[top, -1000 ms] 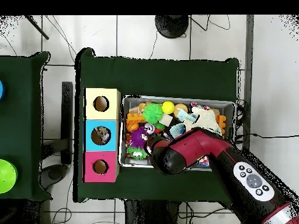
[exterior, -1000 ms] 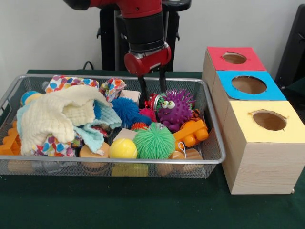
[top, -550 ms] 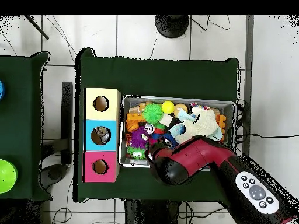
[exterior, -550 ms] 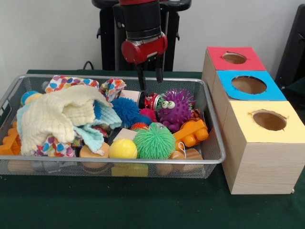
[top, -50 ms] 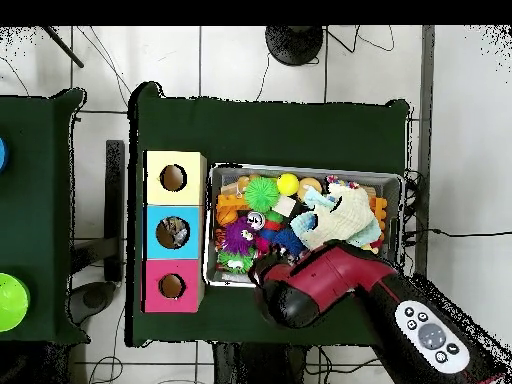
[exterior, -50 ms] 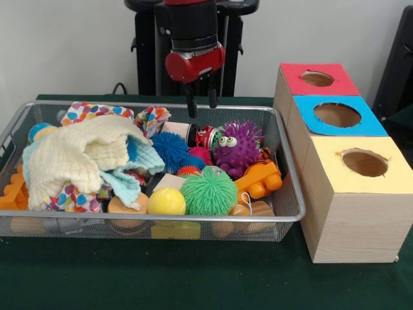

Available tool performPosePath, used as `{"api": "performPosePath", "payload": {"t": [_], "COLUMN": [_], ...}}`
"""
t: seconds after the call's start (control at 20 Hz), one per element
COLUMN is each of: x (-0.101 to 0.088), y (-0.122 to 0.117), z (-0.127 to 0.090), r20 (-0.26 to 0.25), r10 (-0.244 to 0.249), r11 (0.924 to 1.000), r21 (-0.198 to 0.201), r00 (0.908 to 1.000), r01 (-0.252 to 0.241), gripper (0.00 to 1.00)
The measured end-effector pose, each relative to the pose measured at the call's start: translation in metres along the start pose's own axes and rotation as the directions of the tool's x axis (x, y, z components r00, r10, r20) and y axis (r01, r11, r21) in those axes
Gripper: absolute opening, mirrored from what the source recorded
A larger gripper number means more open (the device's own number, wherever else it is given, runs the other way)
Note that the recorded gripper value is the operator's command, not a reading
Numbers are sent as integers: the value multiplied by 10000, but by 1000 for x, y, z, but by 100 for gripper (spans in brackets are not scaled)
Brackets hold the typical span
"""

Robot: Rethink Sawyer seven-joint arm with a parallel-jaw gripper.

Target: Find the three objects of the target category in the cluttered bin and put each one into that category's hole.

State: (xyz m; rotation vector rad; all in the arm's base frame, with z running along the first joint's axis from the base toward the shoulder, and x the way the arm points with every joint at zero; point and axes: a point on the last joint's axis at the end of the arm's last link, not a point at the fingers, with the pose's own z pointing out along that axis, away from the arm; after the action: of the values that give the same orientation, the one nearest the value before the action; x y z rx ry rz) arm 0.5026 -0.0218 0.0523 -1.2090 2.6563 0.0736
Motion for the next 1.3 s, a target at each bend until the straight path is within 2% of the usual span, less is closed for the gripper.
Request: {"api": "performPosePath", "payload": {"t": [0.35,0.8,0.95,1.3], "x": [8,20,23,14], "y": [21,40,48,57], "z": [22,44,56,72], "r20": [172,437,669,1203], "r10": [-894,-1350,-1685,-2067], "r11": [9960,9905,9853,9780], "r21": [-22,-188,-180,-26], "r00": [9958,9899,9834,9710], "r01": [894,1359,1700,2085], "gripper": [100,100,100,100]}}
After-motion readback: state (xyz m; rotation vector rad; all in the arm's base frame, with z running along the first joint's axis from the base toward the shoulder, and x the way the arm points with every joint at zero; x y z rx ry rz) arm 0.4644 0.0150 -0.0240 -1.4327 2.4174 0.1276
